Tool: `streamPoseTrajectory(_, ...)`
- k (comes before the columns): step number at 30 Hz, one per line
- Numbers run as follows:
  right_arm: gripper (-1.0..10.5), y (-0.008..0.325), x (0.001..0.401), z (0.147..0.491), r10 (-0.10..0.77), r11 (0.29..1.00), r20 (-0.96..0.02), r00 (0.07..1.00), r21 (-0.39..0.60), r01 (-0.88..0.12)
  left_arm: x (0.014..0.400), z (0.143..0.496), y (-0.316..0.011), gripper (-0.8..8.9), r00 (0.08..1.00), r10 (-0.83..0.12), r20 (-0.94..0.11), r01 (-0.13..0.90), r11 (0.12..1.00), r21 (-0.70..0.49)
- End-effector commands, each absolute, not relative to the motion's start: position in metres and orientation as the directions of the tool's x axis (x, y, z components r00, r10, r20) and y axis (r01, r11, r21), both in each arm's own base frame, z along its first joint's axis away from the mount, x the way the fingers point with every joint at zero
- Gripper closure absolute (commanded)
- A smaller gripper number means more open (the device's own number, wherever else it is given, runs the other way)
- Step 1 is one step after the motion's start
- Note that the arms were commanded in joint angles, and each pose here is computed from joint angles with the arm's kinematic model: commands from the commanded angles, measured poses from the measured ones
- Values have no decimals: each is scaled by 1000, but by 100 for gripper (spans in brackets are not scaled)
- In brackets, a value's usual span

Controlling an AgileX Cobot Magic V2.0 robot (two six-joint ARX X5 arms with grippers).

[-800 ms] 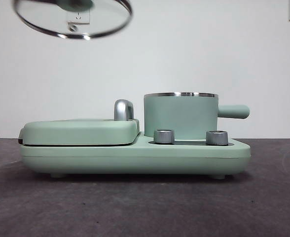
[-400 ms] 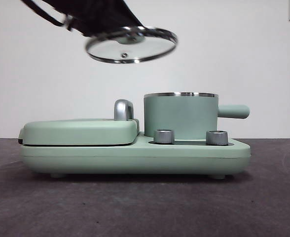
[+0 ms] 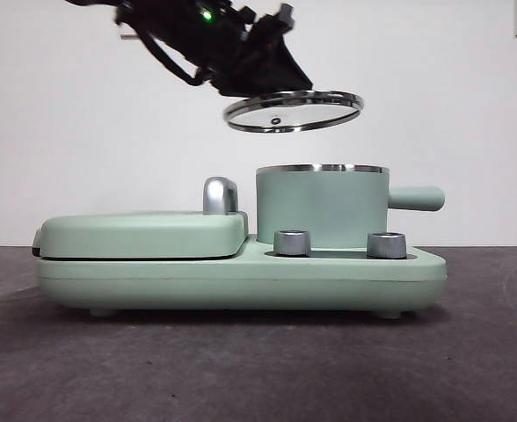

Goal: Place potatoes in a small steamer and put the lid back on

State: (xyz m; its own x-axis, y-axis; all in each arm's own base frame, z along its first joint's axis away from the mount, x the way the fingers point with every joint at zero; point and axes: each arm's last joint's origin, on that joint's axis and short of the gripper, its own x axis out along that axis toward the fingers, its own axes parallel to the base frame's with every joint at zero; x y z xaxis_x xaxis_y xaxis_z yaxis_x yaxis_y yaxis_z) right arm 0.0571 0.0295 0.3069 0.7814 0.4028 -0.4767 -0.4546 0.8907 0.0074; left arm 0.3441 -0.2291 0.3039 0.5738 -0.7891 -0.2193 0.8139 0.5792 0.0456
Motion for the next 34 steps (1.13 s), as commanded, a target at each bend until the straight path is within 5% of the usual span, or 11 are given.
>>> streamPoseTrajectory(1, 584, 30, 57, 309, 409, 892, -467, 784, 23, -452, 353, 310, -242, 799, 566, -805, -177, 824, 558, 98)
streamPoseTrajectory(34, 584, 31, 59, 312, 415, 893, -430, 802, 22, -450, 375, 270, -268, 799, 528, -814, -243, 849, 501, 168)
